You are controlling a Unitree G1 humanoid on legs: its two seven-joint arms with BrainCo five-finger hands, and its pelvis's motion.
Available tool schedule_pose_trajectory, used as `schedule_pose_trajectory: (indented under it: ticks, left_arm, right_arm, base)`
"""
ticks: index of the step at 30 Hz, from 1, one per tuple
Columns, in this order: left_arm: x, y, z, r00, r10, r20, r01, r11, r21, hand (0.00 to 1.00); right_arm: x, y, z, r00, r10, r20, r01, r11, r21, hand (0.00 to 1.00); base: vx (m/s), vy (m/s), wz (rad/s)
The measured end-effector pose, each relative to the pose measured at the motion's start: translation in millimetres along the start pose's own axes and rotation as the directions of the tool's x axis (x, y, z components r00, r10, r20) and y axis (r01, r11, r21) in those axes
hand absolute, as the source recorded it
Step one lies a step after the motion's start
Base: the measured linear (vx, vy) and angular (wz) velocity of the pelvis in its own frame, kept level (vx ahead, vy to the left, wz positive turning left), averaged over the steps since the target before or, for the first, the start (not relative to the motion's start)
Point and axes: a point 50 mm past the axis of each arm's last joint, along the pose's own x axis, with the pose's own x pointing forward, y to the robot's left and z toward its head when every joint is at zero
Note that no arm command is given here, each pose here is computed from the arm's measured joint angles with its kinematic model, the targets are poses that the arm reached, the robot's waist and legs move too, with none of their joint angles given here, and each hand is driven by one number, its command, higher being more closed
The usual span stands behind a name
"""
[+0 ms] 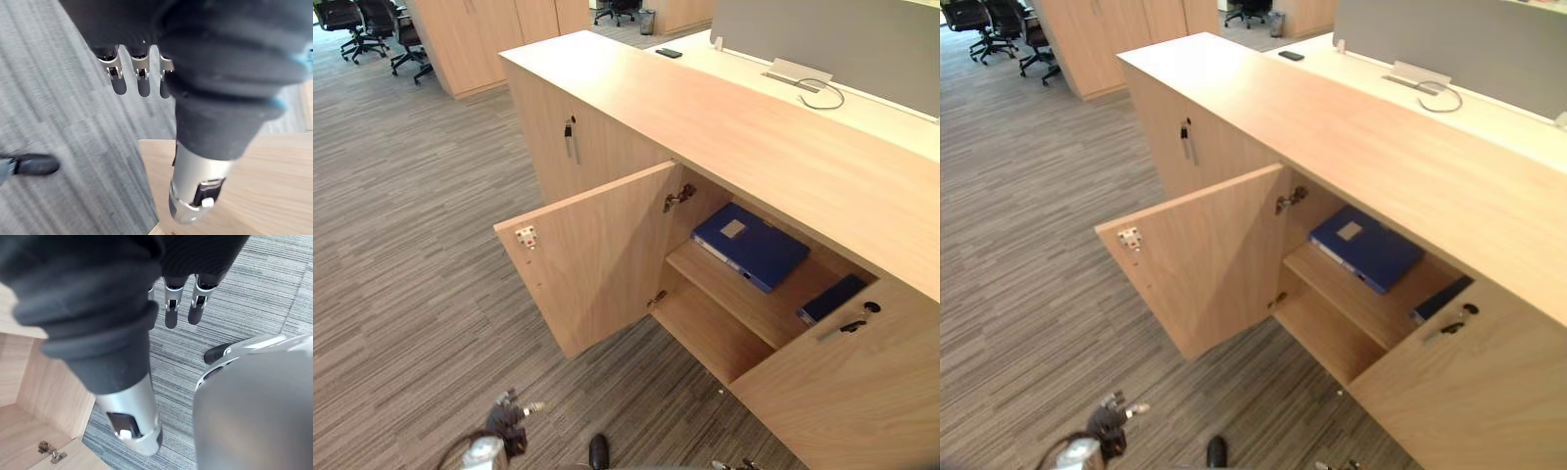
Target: Walk over to the cabinet, pick up the folder, carry it to the office cabinet, place the folder inside the office cabinet, then close the office cabinet door
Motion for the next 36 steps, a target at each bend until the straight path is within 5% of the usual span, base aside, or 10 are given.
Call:
schedule_pose_trajectory:
  ticks: [8,11,20,23,29,36]
  left_arm:
    - [17.8,35.4,110.0,0.945,0.173,0.278,-0.226,0.959,0.171,0.0]
    - [16.6,64.3,169.3,0.884,0.255,0.392,-0.378,0.884,0.277,0.0]
    - [12.3,89.5,212.7,0.867,0.307,0.392,-0.443,0.836,0.323,0.0]
    - [11.8,84.5,224.8,0.862,0.309,0.401,-0.446,0.839,0.313,0.0]
    - [11.9,79.2,227.9,0.86,0.276,0.429,-0.472,0.749,0.465,0.0]
    - [10.7,19.2,218.8,0.842,0.046,0.537,-0.422,0.677,0.603,0.0]
  right_arm:
    - [-4.6,-23.5,-24.6,0.996,-0.066,-0.063,0.068,0.997,0.045,0.0]
    - [-6.5,-27.4,-36.3,0.992,-0.075,-0.099,0.084,0.992,0.09,0.0]
    - [-6.2,-26.0,-35.5,0.994,-0.072,-0.081,0.084,0.983,0.161,0.0]
    - [-6.7,-27.2,-38.3,0.993,-0.075,-0.09,0.09,0.98,0.179,0.0]
    - [-7.0,-26.7,-41.7,0.992,-0.074,-0.104,0.09,0.983,0.159,0.0]
    - [-6.7,-26.9,-40.1,0.992,-0.078,-0.101,0.093,0.984,0.155,0.0]
  base:
    - [-0.04,-0.04,-0.02]
    - [0.03,-0.01,-0.17]
    - [0.0,0.01,-0.43]
    - [-0.04,-0.031,-0.27]
    - [-0.08,-0.019,-0.04]
    - [-0.13,0.027,0.22]
